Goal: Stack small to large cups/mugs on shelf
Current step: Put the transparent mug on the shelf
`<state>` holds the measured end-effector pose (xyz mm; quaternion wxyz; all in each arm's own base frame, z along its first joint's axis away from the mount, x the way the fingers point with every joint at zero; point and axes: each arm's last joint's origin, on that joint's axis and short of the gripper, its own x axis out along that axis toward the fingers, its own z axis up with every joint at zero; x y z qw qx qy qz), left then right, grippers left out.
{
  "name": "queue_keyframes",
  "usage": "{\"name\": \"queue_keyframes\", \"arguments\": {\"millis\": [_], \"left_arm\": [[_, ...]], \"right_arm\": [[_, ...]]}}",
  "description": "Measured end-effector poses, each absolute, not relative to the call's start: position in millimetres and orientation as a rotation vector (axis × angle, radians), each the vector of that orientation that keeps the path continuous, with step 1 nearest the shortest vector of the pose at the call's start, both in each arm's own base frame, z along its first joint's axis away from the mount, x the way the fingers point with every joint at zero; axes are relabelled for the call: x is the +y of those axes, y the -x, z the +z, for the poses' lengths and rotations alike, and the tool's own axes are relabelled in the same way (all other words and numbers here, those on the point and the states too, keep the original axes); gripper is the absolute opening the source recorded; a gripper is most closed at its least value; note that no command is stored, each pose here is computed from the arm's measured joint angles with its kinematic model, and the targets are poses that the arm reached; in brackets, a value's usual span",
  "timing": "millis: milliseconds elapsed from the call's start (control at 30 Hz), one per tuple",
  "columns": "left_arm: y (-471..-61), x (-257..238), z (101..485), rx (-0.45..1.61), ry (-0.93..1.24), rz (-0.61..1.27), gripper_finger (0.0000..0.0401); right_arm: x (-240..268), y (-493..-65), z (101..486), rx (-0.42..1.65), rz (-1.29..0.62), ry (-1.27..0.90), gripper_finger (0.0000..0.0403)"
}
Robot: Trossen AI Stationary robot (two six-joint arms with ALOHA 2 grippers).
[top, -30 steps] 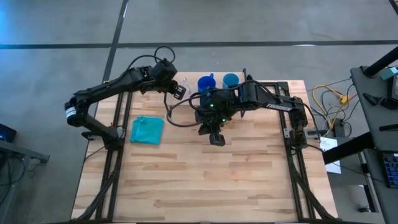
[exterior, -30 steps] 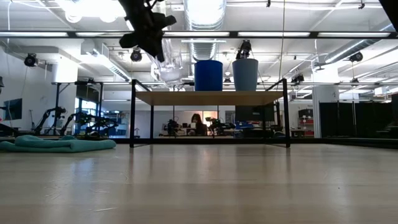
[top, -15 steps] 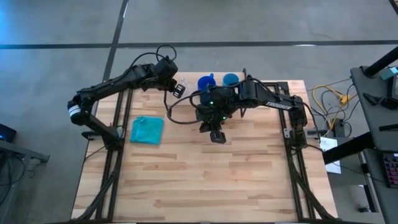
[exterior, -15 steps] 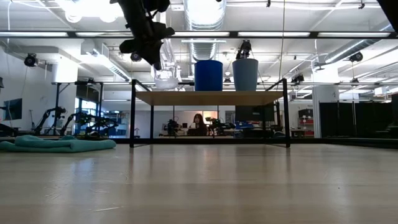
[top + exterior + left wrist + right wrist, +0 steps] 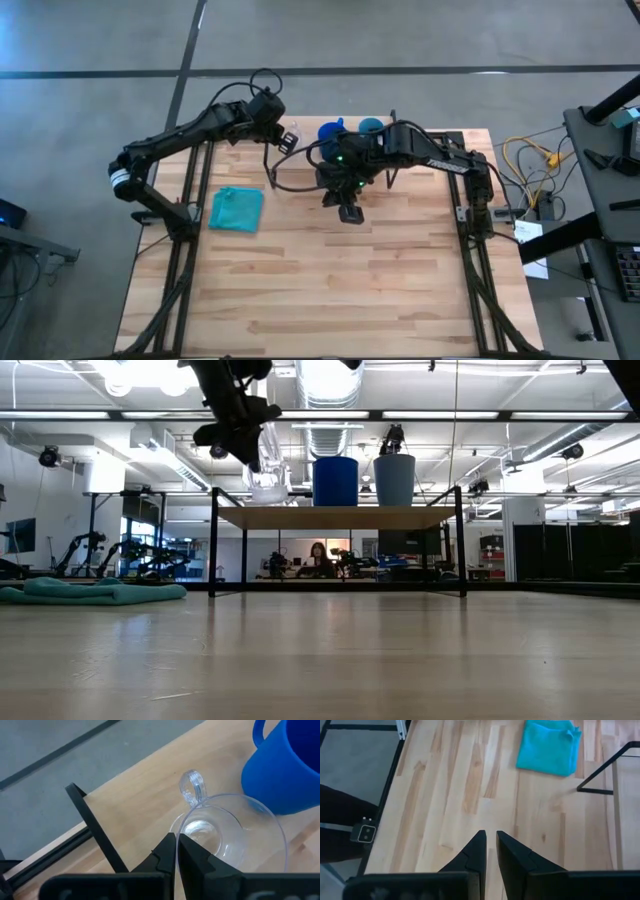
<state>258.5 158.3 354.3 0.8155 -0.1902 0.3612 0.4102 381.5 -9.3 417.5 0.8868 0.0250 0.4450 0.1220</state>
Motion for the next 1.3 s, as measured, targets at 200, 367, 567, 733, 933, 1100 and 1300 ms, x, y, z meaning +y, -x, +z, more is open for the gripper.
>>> {"name": "queue_keyframes", "arguments": {"millis": [200, 367, 567, 733, 933, 1100, 1300], "left_arm": [[-259, 159, 350, 0.799, 0.344, 0.846, 0.0], [-259, 159, 349, 0.814, 0.319, 0.834, 0.0], [-259, 159, 349, 0.816, 0.314, 0.832, 0.0], [-259, 159, 349, 0.814, 0.321, 0.833, 0.0], [-259, 158, 349, 0.824, 0.322, 0.833, 0.0], [-256, 157, 348, 0.852, 0.326, 0.833, 0.0], [-256, 156, 351, 0.851, 0.329, 0.828, 0.0]], "right_arm": [[-13, -381, 418, 0.923, 0.251, -0.049, 0.0038], [-16, -381, 418, 0.922, 0.246, -0.049, 0.0038], [-19, -381, 418, 0.921, 0.241, -0.054, 0.0038], [-21, -381, 418, 0.921, 0.237, -0.056, 0.0038], [-22, -380, 418, 0.92, 0.234, -0.058, 0.0038], [-22, -380, 418, 0.92, 0.235, -0.057, 0.0038], [-22, -380, 418, 0.919, 0.235, -0.057, 0.0038]]}}
